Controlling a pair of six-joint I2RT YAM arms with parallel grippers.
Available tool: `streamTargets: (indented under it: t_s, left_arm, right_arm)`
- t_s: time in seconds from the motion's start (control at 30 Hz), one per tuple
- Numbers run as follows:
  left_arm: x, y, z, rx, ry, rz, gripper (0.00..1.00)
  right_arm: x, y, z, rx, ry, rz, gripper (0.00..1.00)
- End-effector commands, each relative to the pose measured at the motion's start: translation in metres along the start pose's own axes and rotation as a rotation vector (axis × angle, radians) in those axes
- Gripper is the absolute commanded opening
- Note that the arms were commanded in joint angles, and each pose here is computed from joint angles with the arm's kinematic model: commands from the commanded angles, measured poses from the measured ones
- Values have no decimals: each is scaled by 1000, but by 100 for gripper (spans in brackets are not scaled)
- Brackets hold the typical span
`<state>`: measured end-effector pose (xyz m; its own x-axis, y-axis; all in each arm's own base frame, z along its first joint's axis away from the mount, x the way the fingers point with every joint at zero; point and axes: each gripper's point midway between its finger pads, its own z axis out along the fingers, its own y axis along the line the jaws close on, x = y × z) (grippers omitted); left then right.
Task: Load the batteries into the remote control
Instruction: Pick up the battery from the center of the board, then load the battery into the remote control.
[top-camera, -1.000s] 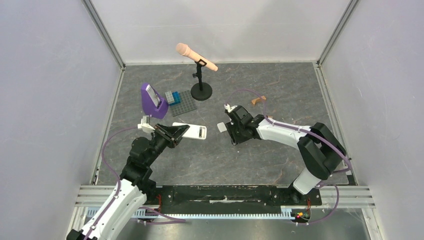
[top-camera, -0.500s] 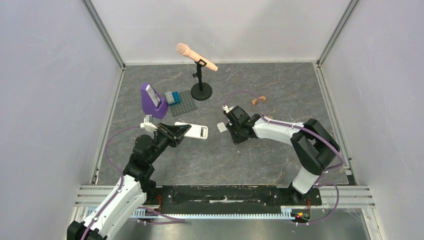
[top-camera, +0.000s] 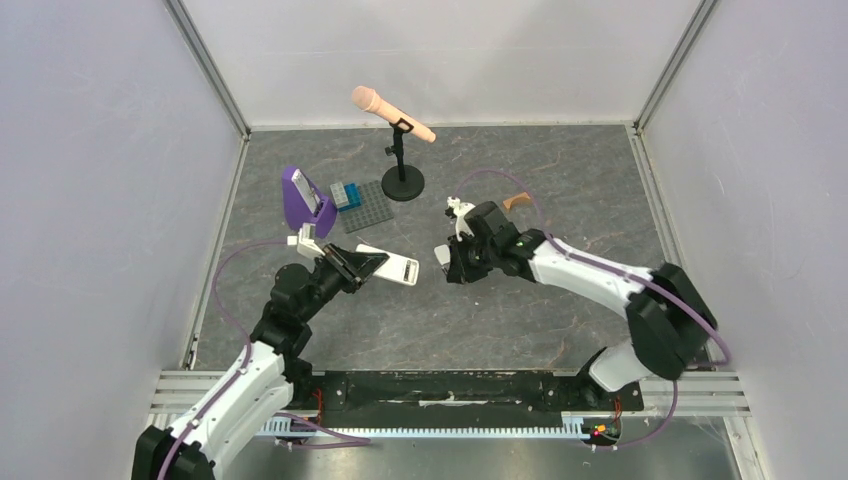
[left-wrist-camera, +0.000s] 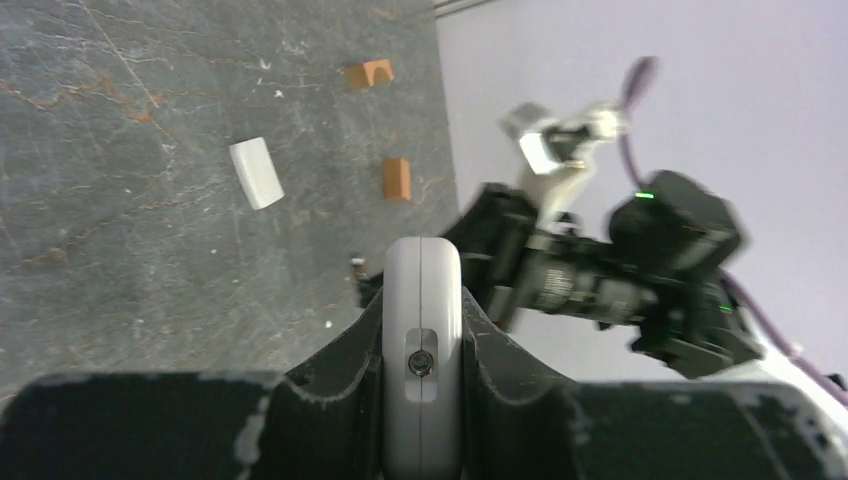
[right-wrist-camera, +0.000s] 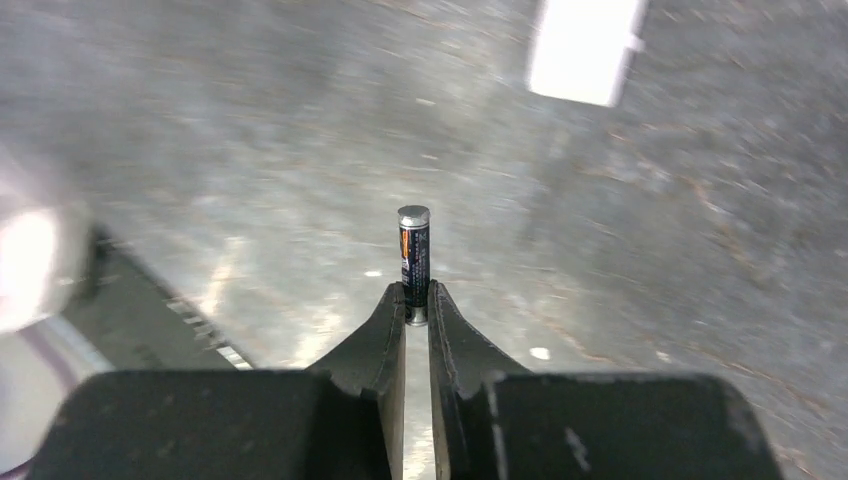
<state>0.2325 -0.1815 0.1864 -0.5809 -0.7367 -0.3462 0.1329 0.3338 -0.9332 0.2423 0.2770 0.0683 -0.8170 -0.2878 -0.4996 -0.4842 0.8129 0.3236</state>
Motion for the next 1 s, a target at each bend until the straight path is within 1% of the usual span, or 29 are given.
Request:
streamTargets:
  t_s: [0.0,0.07,0.13,0.3,0.4,0.53,0.6,0.63,0.7,0.8,0.97]
  left_arm:
    - [-7,-31,6,98,17,226,2]
    - [-10,-33,7,92,18,259,2]
    - [-12,-38,9,105,15,276,2]
    - [-11,-58,14,196,33,290,2]
    - [-10,-67,13,256,26,295,2]
    - [-11,-68,15,256,25,281,2]
    - [-14,-67,15,242,7,256,2]
    - [-16,-66,15,231,-2,241,2]
    - [-21,-64,15,212,-28,221,2]
    - [-22,-63,15,202,-40,204,2]
    - [-25,-62,15,201,-53,191,2]
  right_arm:
    - [-35,75,-48,-350,-198,-36,10]
    - [-42,91,-65,-425,-284,-78,10]
    - [-45,104,-79,-490,-343,-117,10]
    - [-44,125,-96,-579,-390,-165,9]
    - [-48,129,-101,-591,-408,-150,9]
    - [-61,125,-105,-531,-405,-25,9]
    - [-70,123,-107,-503,-377,113,9]
    - [-70,119,-105,-479,-336,191,9]
    - [-69,127,-110,-523,-282,295,10]
    - [-70,134,-114,-569,-252,399,10]
    - [-66,131,-110,-557,-223,544,8]
